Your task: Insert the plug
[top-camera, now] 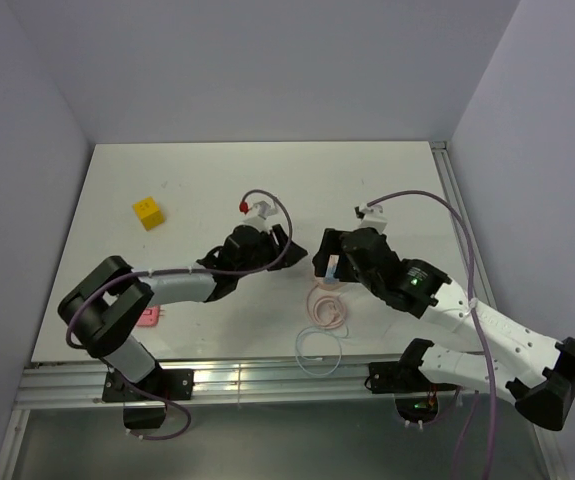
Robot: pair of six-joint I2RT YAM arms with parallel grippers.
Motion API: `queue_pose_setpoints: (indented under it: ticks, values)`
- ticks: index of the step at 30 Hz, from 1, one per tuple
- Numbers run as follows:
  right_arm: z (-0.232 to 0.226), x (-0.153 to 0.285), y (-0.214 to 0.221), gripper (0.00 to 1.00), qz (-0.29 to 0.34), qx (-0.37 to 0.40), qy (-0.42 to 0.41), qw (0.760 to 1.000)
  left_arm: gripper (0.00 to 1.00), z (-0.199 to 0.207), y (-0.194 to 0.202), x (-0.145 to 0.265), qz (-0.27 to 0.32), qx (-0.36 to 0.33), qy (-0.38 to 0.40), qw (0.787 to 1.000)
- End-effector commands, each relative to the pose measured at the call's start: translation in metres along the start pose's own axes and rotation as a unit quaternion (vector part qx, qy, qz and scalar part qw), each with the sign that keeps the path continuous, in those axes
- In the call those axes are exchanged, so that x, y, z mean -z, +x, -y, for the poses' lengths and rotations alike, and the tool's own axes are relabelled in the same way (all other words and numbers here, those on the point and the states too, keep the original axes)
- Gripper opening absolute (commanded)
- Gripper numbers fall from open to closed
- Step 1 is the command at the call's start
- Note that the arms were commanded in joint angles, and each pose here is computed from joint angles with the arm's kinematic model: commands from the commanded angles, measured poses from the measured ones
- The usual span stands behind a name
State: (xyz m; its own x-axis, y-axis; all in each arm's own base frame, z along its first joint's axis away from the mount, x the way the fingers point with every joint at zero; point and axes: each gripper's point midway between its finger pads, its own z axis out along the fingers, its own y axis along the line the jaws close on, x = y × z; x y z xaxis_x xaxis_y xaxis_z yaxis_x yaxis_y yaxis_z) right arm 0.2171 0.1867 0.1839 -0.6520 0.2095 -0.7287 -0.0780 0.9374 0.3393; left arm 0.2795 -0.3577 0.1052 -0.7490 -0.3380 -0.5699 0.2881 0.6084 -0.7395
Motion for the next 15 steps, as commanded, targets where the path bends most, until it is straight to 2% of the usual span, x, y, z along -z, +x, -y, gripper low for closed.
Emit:
queue_pose_setpoints:
  ticks: [1, 2, 4, 7, 8, 9, 10, 11, 12, 15]
  values:
    - [0.005, 0.008, -0.013, 0.98, -0.005, 0.006, -0.009, 1.0, 0.56, -0.002, -0.064, 0.005, 0.07, -0.043, -0.05, 0.995]
    - [0.012, 0.005, -0.019, 0.98, 0.001, -0.005, 0.001, 1.0, 0.62, -0.015, -0.075, 0.006, 0.074, -0.044, -0.073, 0.994]
    - [0.017, 0.0, -0.021, 0.98, -0.002, -0.003, 0.004, 1.0, 0.69, -0.015, -0.105, 0.0, 0.086, -0.064, -0.091, 0.99]
    - [0.026, -0.006, -0.027, 0.98, 0.0, -0.007, 0.016, 1.0, 0.8, -0.038, -0.139, -0.018, 0.07, -0.081, -0.135, 0.985]
    - [0.025, -0.007, -0.026, 0.97, -0.004, -0.005, 0.012, 1.0, 0.83, -0.066, -0.135, -0.025, 0.043, -0.081, -0.173, 0.981]
    - [0.026, -0.008, -0.028, 0.97, -0.001, -0.005, 0.011, 1.0, 0.87, -0.059, -0.16, -0.031, 0.055, -0.109, -0.176, 0.977]
    - [0.028, -0.009, -0.03, 0.97, 0.0, -0.005, 0.013, 1.0, 0.91, -0.07, -0.17, -0.034, 0.059, -0.122, -0.208, 0.969]
    - [0.028, -0.009, -0.029, 0.97, -0.003, -0.004, 0.008, 1.0, 0.96, -0.091, -0.164, -0.045, 0.036, -0.133, -0.238, 0.962]
    - [0.029, -0.01, -0.029, 0.97, -0.001, -0.005, 0.006, 1.0, 0.99, -0.084, -0.18, -0.05, 0.033, -0.155, -0.245, 0.957]
    - [0.033, -0.012, -0.027, 0.97, -0.002, -0.007, 0.001, 1.0, 1.0, -0.105, -0.183, -0.069, 0.0, -0.151, -0.265, 0.952]
